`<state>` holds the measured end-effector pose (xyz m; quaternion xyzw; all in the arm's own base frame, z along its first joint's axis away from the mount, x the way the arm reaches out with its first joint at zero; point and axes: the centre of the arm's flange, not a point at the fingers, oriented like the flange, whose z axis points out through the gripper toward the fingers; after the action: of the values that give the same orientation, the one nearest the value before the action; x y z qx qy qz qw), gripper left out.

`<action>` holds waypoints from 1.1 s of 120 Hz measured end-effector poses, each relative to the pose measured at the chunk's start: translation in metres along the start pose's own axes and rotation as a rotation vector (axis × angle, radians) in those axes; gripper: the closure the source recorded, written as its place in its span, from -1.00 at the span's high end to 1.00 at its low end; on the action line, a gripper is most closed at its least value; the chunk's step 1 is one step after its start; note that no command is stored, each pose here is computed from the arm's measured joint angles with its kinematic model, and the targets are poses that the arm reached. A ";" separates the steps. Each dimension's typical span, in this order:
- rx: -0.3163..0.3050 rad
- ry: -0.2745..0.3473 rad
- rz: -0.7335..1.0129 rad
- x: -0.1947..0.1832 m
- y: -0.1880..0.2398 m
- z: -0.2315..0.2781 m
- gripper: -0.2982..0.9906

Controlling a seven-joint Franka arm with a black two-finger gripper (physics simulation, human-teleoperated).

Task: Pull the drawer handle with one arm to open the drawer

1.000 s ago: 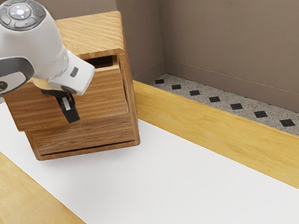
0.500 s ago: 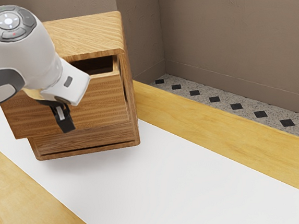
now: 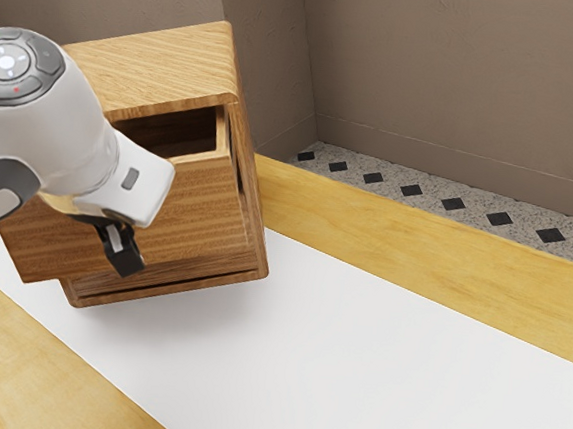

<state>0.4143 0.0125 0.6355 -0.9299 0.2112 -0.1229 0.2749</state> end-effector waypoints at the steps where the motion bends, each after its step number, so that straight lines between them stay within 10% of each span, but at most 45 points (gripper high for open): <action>1: 0.001 0.001 0.000 0.000 0.000 -0.001 0.50; 123: 0.098 0.022 0.022 0.013 0.089 -0.081 0.49; 132: -0.004 -0.009 -0.072 0.043 0.056 -0.084 0.51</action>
<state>0.4046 -0.0882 0.6776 -0.9379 0.1767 -0.1283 0.2695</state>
